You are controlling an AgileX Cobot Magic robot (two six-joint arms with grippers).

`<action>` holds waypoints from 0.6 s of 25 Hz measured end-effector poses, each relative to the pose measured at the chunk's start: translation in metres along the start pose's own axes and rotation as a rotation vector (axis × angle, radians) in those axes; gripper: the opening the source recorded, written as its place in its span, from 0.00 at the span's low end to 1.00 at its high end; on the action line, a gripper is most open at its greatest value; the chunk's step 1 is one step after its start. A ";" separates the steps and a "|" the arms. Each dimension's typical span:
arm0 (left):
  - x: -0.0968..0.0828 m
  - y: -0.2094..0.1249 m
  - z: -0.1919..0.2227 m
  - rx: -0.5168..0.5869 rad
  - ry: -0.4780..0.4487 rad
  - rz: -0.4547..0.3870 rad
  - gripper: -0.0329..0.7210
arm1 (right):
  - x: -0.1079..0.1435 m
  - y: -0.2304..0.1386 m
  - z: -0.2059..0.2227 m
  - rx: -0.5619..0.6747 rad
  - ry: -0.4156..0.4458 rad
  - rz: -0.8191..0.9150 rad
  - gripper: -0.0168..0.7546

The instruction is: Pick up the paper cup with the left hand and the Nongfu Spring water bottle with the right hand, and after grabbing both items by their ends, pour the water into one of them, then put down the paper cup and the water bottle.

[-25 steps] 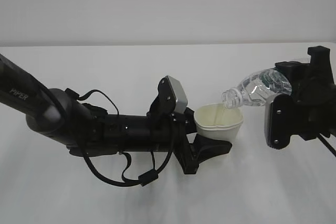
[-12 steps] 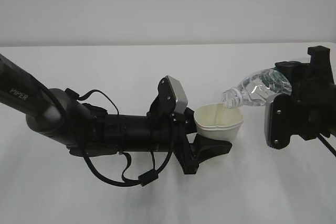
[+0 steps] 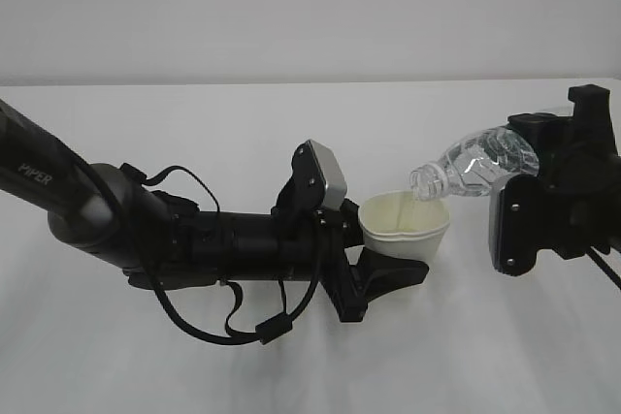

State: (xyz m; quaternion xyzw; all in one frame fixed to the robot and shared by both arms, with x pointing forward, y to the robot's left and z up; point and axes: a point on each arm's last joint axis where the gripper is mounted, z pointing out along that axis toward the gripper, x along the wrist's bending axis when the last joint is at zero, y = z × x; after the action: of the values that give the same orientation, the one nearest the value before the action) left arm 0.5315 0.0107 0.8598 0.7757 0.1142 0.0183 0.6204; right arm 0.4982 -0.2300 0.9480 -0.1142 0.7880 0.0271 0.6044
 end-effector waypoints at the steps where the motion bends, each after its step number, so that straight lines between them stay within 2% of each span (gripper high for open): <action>1: 0.000 0.000 0.000 0.000 0.000 0.000 0.63 | 0.000 0.000 0.000 0.000 0.000 0.000 0.53; 15: 0.000 0.000 0.000 0.000 0.000 0.000 0.63 | 0.000 0.000 0.000 0.000 -0.001 -0.011 0.53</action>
State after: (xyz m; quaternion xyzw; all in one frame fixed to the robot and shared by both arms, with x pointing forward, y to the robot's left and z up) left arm 0.5315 0.0107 0.8598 0.7757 0.1142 0.0183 0.6204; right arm 0.4982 -0.2300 0.9480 -0.1183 0.7871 0.0239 0.6049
